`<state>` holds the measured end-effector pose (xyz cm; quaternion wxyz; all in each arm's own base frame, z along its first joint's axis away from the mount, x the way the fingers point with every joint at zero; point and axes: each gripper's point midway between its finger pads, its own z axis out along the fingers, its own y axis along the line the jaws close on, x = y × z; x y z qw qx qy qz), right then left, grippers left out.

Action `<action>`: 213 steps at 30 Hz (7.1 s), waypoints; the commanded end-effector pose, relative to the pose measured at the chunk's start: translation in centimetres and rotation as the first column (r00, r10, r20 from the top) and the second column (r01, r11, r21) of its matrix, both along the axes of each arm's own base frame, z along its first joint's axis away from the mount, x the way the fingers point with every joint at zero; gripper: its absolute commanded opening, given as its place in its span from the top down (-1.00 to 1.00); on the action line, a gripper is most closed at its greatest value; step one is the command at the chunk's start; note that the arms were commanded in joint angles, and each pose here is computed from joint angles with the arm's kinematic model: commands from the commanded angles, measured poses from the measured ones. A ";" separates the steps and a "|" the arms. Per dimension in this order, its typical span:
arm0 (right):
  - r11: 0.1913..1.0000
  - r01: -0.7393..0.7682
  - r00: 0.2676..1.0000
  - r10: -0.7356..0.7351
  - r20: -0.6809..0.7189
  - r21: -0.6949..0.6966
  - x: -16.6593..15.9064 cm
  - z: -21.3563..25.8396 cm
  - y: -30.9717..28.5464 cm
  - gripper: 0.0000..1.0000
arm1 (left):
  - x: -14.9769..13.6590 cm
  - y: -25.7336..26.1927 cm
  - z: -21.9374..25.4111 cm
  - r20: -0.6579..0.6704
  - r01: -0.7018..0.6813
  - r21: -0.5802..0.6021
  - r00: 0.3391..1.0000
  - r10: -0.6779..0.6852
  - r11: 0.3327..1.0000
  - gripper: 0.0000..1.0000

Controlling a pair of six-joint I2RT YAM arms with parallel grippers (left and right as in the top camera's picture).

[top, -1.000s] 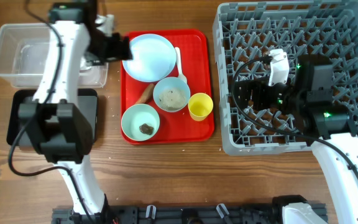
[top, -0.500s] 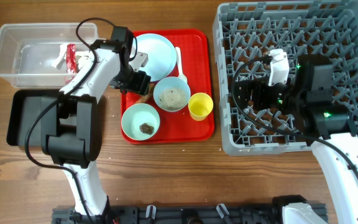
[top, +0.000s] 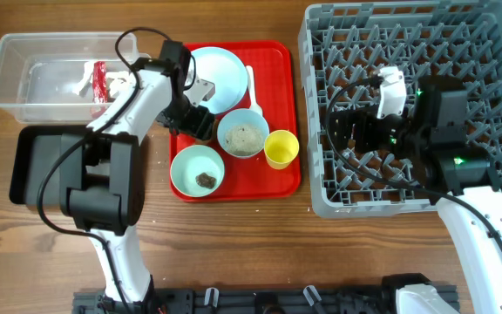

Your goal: Sort waste into correct bins and load items into the dishwasher rack

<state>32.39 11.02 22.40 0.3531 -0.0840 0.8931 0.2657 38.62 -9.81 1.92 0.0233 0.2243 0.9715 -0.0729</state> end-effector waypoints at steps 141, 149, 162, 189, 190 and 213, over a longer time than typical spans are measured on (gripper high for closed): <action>0.998 0.016 0.990 -0.006 -0.140 0.066 1.9 -3.7 1.0 -0.99 | -6.6 23.3 14.5 -0.236 -0.384 -0.923 0.567 0.789 -0.001 0.91; 0.997 0.013 0.990 -0.004 -0.139 0.069 1.9 -3.7 1.0 -0.99 | -7.4 25.4 15.1 -0.454 -0.441 -0.864 0.470 0.757 -0.245 0.91; 0.998 0.013 0.991 -0.004 -0.131 0.069 2.0 -3.5 1.0 -1.00 | -3.5 8.7 15.1 0.005 -0.570 -0.596 0.702 0.712 0.566 0.92; 0.998 0.014 0.990 -0.004 -0.143 0.068 1.8 -3.7 1.0 -0.99 | -4.2 -10.0 9.9 0.227 -0.119 -0.032 0.966 0.123 0.992 0.07; 0.998 0.014 0.990 -0.004 -0.144 0.068 1.8 -3.7 1.0 -0.99 | -3.1 -10.7 10.2 0.265 -0.117 -0.063 0.956 0.129 0.991 0.09; 0.998 0.014 0.990 -0.004 -0.139 0.068 1.9 -3.7 1.0 -1.00 | -1.5 -14.7 5.3 0.175 -0.205 -0.164 0.957 0.233 0.965 0.29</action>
